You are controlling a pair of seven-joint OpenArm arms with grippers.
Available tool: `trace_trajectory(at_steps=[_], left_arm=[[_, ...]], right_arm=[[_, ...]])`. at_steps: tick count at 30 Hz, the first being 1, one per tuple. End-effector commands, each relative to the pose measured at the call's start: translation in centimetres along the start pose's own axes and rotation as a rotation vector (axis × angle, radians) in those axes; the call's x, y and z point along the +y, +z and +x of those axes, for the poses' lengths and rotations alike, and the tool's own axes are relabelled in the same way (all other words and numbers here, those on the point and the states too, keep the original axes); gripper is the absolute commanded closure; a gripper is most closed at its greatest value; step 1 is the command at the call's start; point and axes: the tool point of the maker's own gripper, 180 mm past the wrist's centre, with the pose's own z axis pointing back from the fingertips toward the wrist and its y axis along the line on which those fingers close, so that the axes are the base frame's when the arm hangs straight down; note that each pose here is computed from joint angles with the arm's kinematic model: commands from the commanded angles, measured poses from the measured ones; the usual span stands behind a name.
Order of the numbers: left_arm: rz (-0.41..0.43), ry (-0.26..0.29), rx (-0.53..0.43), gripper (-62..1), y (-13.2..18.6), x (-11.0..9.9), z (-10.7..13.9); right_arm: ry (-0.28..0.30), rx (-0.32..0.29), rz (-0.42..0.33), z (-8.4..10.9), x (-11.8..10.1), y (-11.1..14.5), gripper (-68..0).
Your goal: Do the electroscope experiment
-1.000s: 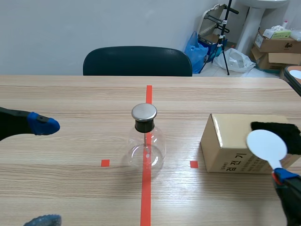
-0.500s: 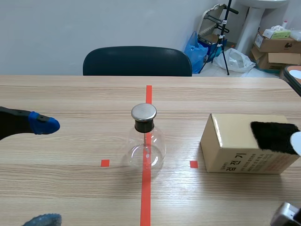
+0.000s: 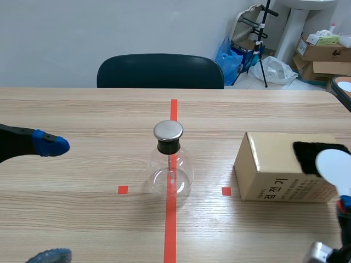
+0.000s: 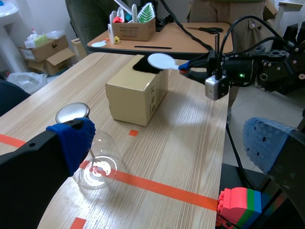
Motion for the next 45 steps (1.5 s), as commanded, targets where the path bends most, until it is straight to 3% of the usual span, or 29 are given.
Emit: trace_trajectory(at_steps=[1, 3, 4, 5, 8, 9, 10, 13, 14, 17, 18, 19, 22, 23, 24, 27, 32, 37, 41, 45], left_arm=[[0.011, 0.006, -0.031, -62.3, 0.0, 0.2, 0.6], [0.011, 0.006, -0.031, -62.3, 0.0, 0.2, 0.6], [0.011, 0.006, -0.031, -62.3, 0.0, 0.2, 0.6], [0.011, 0.006, -0.031, -62.3, 0.0, 0.2, 0.6], [0.023, -0.004, -0.031, -62.3, 0.0, 0.4, 0.6], [0.03, -0.01, -0.03, -62.3, 0.0, 0.5, 0.6], [0.037, -0.017, -0.03, -62.3, 0.0, 0.6, 0.6], [0.049, -0.026, -0.031, -62.3, 0.0, 0.8, 0.6], [0.049, -0.027, -0.03, -62.3, 0.0, 0.8, 0.6], [0.049, -0.027, -0.03, -62.3, 0.0, 0.8, 0.6], [0.05, -0.028, -0.03, -62.3, 0.0, 0.8, 0.6], [0.05, -0.028, -0.03, -62.3, 0.0, 0.8, 0.6], [0.05, -0.028, -0.03, -62.3, 0.0, 0.8, 0.6], [0.05, -0.028, -0.03, -62.3, 0.0, 0.8, 0.6], [0.05, -0.028, -0.03, -62.3, 0.0, 0.9, 0.6], [0.051, -0.028, -0.03, -62.3, 0.0, 0.9, 0.6], [0.051, -0.028, -0.031, -62.3, 0.0, 0.9, 0.6], [0.051, -0.028, -0.031, -62.3, 0.0, 0.9, 0.6], [0.051, -0.028, -0.031, -62.3, 0.0, 0.9, 0.6], [0.051, -0.028, -0.031, -62.3, 0.0, 0.9, 0.6]], right_arm=[[0.048, -0.044, -0.048, 0.0, -1.1, 0.0, -1.7], [0.053, -0.182, -0.05, 2.5, -1.1, 0.1, -1.7], [0.053, -0.222, -0.052, 3.2, -1.2, 0.2, -1.7], [0.052, -0.215, -0.052, 3.1, -1.2, 0.2, -1.7], [0.045, -0.009, -0.049, -0.6, -1.2, 0.1, -1.7], [0.045, 0.013, -0.049, -1.0, -1.2, 0.0, -1.7], [0.05, -0.028, -0.046, -0.3, -1.1, 0.0, -1.7], [0.058, -0.233, -0.047, 3.4, -1.1, 0.3, -1.7], [0.056, -0.232, -0.049, 3.4, -1.1, 0.2, -1.7], [0.036, -0.02, -0.05, -0.2, -1.1, 0.1, -1.7], [0.037, 0.012, -0.049, -0.7, -1.1, 0.1, -1.7], [0.041, -0.011, -0.047, -0.3, -1.1, 0.1, -1.7], [0.047, -0.198, -0.049, 3.0, -1.0, 0.2, -1.7], [0.047, -0.221, -0.051, 3.4, -1.1, 0.2, -1.7], [0.043, -0.194, -0.052, 3.0, -1.1, 0.2, -1.7], [0.036, -0.017, -0.051, -0.2, -1.1, 0.0, -1.7], [0.046, -0.12, -0.057, 1.7, -1.2, -0.2, -1.7], [0.043, 0.0, -0.06, -0.5, -1.4, -0.4, -1.7], [0.047, -0.082, -0.055, 1.1, -1.2, -0.3, -1.7], [0.055, -0.085, -0.05, 1.1, -1.1, -0.3, -1.7]])
